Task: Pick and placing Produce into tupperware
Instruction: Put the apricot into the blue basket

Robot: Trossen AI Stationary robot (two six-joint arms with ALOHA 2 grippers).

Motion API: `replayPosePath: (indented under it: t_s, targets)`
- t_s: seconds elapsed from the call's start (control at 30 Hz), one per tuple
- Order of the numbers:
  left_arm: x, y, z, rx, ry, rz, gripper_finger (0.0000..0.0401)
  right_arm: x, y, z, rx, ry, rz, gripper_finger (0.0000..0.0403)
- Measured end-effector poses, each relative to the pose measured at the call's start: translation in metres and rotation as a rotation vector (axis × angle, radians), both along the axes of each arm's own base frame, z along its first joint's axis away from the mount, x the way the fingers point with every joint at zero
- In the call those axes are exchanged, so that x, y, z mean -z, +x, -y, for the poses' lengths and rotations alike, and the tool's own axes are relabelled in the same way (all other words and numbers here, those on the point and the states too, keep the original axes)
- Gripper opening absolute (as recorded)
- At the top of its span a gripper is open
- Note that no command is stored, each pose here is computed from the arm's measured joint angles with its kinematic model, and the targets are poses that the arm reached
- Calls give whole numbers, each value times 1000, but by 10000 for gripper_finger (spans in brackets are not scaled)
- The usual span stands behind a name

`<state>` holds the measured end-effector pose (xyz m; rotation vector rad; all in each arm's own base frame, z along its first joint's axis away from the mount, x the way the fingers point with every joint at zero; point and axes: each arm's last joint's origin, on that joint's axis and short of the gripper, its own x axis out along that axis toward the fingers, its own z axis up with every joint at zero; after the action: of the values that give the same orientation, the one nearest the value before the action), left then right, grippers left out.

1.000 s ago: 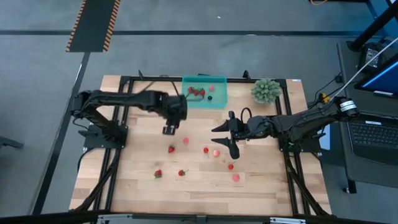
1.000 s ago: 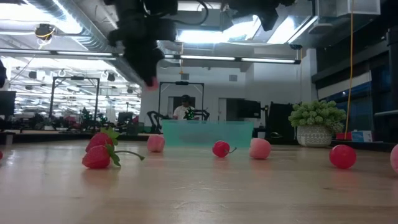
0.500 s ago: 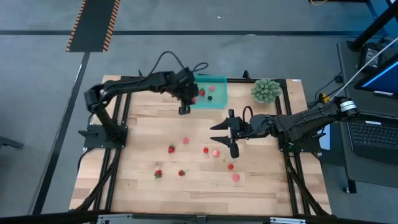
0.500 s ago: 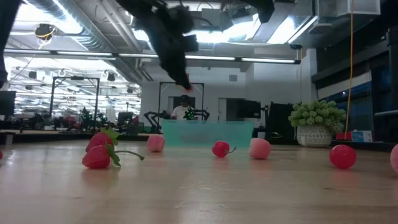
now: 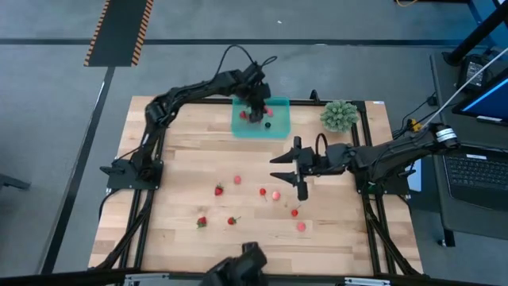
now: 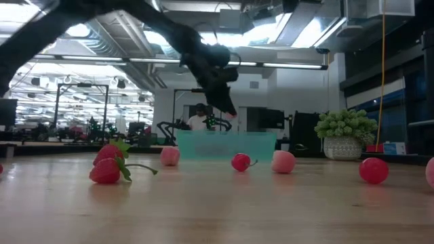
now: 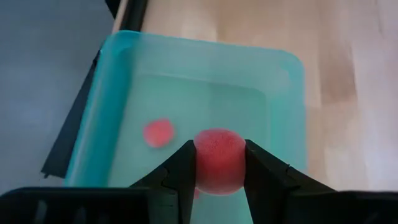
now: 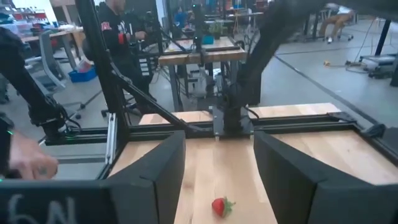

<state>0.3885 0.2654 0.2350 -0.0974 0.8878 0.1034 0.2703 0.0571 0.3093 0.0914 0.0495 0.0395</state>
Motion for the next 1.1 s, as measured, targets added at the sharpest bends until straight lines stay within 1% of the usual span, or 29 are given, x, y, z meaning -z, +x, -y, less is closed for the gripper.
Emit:
replayPosePath:
  t_s: [0.07,0.17,0.4,0.7,0.87,1.1]
  targets:
    - [7,5,-12,-17,-31,11,108,-3,-2,0,0,1,12,193]
    - [19,9,-25,-37,-61,-14,108,-9,-6,1,0,7,36,193]
    - [43,12,-34,-49,-103,-74,109,-10,-9,2,-1,2,27,193]
    - [44,2,-46,-75,-107,-83,109,-5,-9,2,-1,-9,-17,193]
    - [52,-3,-54,-89,-121,-96,109,-4,-9,2,-1,-11,-26,193]
    - [58,-4,-58,-83,-110,-103,110,-4,-9,2,-1,-18,-31,193]
